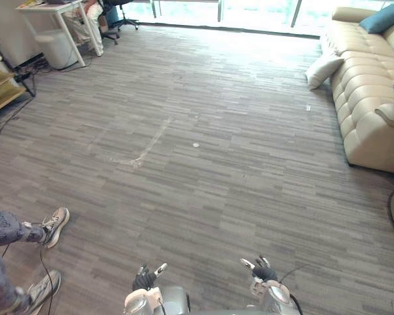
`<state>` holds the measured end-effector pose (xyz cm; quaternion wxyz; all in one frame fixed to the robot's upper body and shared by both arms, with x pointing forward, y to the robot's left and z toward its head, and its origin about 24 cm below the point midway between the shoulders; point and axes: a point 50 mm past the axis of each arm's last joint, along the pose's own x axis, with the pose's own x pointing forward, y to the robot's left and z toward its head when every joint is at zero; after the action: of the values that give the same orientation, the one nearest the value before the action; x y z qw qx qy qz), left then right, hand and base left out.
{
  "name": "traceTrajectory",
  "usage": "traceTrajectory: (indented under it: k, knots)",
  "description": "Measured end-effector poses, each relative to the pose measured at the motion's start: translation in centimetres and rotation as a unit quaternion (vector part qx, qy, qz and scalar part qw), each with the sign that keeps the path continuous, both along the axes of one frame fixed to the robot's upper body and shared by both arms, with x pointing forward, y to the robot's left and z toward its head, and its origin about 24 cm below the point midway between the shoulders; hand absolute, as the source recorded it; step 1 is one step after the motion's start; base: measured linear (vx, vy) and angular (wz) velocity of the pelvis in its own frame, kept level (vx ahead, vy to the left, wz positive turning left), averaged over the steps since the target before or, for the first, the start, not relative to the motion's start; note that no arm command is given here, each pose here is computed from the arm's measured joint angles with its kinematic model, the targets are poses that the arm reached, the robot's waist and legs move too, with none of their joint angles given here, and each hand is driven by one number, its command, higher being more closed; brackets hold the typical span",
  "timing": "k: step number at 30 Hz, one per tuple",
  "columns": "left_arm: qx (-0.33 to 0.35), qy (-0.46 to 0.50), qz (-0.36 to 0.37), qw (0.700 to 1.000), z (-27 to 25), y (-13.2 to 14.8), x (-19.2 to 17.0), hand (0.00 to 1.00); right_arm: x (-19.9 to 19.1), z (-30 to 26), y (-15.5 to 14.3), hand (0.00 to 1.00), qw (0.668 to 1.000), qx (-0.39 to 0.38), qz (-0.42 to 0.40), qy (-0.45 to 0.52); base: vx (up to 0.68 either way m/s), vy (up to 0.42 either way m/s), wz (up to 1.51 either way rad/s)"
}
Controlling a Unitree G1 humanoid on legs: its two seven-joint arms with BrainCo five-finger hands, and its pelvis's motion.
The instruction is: Pick up cushions and gather them together orderly.
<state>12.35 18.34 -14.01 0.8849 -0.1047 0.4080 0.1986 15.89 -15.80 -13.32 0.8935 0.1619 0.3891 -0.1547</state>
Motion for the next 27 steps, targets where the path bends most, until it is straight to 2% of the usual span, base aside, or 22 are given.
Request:
traceTrajectory:
  k: [6,10,13,20,24,27]
  knots:
    - [0.015,0.009,0.020,1.000,0.0,1.4,-0.7,0.00,-0.6,-0.3,0.4,0.00,1.000,-0.001,0.014,0.013,0.66,0.282,-0.37]
    - [0.010,0.025,0.007,1.000,-0.5,0.9,-1.4,0.00,-0.5,-0.1,0.3,0.00,1.000,-0.006,0.027,0.001,0.49,0.243,-0.60]
    - [0.008,0.027,-0.004,1.000,-0.5,0.6,-0.9,0.00,-2.4,-0.8,0.2,0.00,0.999,-0.004,0.025,0.027,0.41,0.104,-0.07]
    - [0.000,0.044,-0.007,0.999,-1.0,0.3,-1.2,0.00,-1.6,-0.1,-1.2,0.00,1.000,-0.013,-0.014,0.000,0.53,-0.032,0.30]
    - [-0.028,0.033,-0.022,0.999,-1.0,-1.9,-0.3,0.00,-1.0,0.2,-2.0,0.00,1.000,-0.023,-0.013,-0.005,0.76,-0.151,0.45]
    - [-0.027,0.039,-0.003,0.999,-1.1,-1.2,-1.2,0.00,-0.6,0.2,-1.3,0.00,1.000,-0.019,0.006,-0.010,0.60,-0.240,-0.43]
